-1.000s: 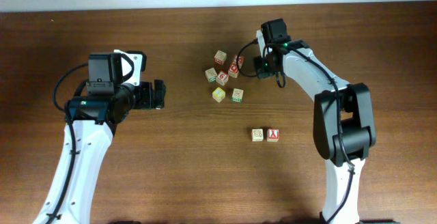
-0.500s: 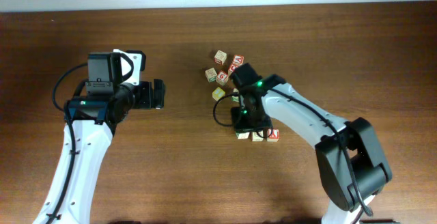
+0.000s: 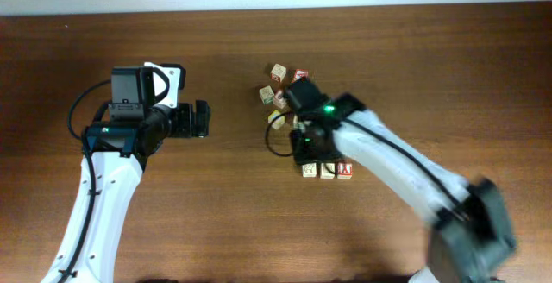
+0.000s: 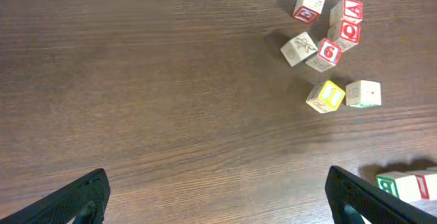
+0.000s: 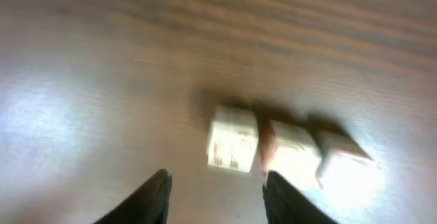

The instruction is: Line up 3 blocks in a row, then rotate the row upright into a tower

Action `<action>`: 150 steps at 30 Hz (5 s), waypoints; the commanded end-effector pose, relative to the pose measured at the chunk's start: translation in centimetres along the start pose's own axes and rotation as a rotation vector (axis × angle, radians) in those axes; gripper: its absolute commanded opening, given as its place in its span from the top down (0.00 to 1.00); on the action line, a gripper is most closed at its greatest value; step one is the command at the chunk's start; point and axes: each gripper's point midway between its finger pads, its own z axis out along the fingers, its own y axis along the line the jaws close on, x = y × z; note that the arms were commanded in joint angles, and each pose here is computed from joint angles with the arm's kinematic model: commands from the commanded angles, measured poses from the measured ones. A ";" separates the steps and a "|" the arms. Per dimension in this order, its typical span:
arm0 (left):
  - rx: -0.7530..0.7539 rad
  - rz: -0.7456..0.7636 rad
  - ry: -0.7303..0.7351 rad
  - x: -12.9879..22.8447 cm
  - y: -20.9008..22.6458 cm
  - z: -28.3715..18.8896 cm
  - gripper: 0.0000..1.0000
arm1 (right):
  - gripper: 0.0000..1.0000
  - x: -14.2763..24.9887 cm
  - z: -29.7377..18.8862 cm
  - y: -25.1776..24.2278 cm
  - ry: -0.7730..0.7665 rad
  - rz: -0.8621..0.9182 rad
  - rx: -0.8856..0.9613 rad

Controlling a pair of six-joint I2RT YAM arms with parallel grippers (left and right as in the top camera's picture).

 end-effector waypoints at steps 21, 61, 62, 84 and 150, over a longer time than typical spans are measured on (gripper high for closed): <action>0.148 -0.065 0.355 7.7 -10.6 6.7 1.00 | 0.96 3.9 9.4 -6.1 0.126 0.168 -0.269; 0.470 -0.330 0.390 15.6 -18.5 12.5 1.00 | 0.96 2.7 7.5 -8.4 0.063 0.139 -0.502; 0.476 -0.330 0.393 15.6 -18.6 12.4 1.00 | 0.96 3.6 7.9 -8.4 0.086 0.148 -0.503; 0.485 -0.329 0.394 15.5 -18.8 12.3 1.00 | 0.96 3.5 9.6 -5.7 0.094 0.171 -0.614; 0.046 -0.139 -0.173 -0.9 -5.6 -7.0 0.01 | 0.01 12.5 -30.7 -7.8 -0.680 -0.099 -0.153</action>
